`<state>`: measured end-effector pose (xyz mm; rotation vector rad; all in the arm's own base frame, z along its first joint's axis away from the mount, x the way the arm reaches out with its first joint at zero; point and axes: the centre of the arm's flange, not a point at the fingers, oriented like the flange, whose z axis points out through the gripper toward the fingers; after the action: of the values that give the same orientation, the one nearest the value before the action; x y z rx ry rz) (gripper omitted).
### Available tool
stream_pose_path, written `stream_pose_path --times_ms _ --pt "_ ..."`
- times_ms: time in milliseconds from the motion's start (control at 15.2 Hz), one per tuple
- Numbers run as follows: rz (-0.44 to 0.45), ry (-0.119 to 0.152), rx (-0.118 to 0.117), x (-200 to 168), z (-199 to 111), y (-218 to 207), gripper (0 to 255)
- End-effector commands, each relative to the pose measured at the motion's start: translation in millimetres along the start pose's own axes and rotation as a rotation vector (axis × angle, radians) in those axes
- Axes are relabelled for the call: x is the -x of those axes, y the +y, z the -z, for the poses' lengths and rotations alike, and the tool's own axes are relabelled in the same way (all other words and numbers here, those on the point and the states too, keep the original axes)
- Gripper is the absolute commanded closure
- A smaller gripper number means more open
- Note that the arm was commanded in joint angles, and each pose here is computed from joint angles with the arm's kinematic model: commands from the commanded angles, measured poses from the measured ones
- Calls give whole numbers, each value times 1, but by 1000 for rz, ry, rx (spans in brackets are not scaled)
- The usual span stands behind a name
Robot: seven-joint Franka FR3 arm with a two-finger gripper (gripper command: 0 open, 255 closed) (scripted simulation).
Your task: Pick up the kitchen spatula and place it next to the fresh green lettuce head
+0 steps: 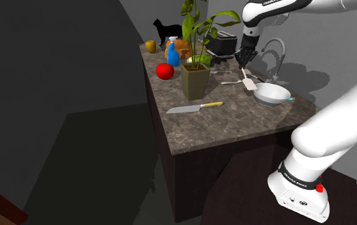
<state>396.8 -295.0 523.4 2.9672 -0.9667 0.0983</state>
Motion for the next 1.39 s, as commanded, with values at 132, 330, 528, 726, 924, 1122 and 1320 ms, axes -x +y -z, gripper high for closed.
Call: stream_pose_path --times_ms 132,330,528,726,924,1122,1320 --pt "0 0 1 -53 -2 6 255" --pt "0 0 1 -93 -4 10 255" --pt "0 0 1 -132 -7 15 255" --pt "0 0 1 -171 -9 19 255" --pt "0 0 1 -210 -12 24 255" --pt "0 0 1 -254 -15 28 255" --pt "0 0 1 -253 -31 28 255"
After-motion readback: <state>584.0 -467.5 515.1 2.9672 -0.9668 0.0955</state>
